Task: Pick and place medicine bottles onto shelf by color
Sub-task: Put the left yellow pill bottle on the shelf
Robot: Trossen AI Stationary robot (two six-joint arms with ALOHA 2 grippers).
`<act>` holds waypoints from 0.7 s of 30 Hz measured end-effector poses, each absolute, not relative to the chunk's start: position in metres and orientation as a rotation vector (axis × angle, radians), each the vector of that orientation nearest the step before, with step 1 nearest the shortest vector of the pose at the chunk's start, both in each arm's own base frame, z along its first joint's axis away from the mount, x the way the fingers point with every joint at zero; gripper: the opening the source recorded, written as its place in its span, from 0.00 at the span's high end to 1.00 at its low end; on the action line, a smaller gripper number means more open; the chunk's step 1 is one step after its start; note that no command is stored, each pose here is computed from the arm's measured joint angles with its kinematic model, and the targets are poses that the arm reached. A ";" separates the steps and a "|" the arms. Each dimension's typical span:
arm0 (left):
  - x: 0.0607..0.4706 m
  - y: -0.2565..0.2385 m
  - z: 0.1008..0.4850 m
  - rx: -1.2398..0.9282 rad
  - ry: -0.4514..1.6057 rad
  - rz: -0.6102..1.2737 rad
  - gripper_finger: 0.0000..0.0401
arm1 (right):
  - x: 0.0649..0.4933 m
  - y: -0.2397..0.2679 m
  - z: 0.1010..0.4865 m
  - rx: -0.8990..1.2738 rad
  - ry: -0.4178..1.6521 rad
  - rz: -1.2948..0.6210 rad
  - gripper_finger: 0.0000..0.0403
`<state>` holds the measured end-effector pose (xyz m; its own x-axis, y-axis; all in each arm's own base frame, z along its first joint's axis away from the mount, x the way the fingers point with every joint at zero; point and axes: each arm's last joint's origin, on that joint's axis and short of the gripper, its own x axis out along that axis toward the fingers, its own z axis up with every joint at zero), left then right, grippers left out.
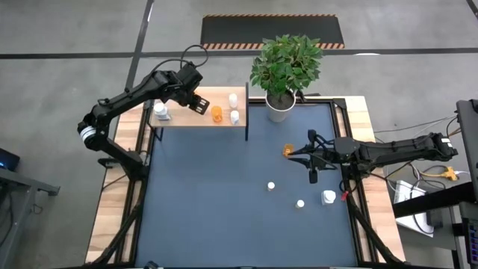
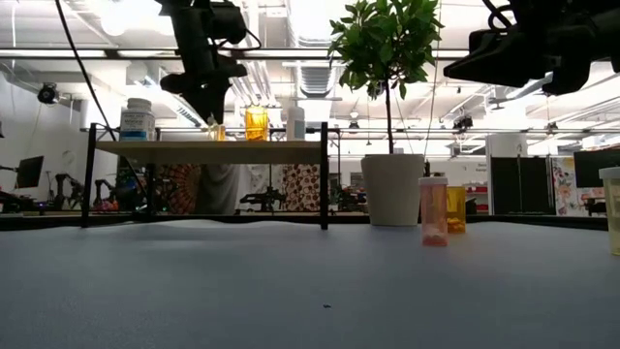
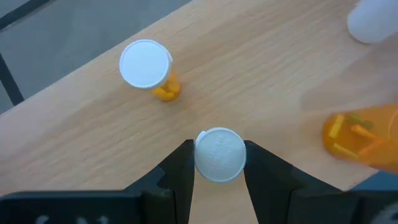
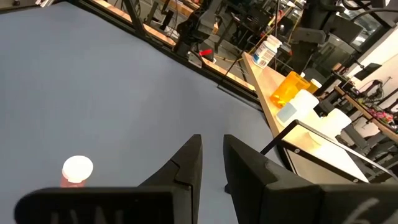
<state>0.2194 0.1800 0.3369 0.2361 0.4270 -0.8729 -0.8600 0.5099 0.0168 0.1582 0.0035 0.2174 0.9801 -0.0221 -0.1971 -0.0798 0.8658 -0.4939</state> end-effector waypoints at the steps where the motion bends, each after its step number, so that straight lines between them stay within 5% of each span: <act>1: 0.219 0.180 0.337 -0.541 0.967 0.946 0.73 | 0.158 0.004 0.217 -0.524 0.200 0.031 0.86; 21: 0.219 0.180 0.337 -0.544 0.967 0.945 0.73 | 0.158 0.004 0.217 -0.524 0.205 0.032 0.86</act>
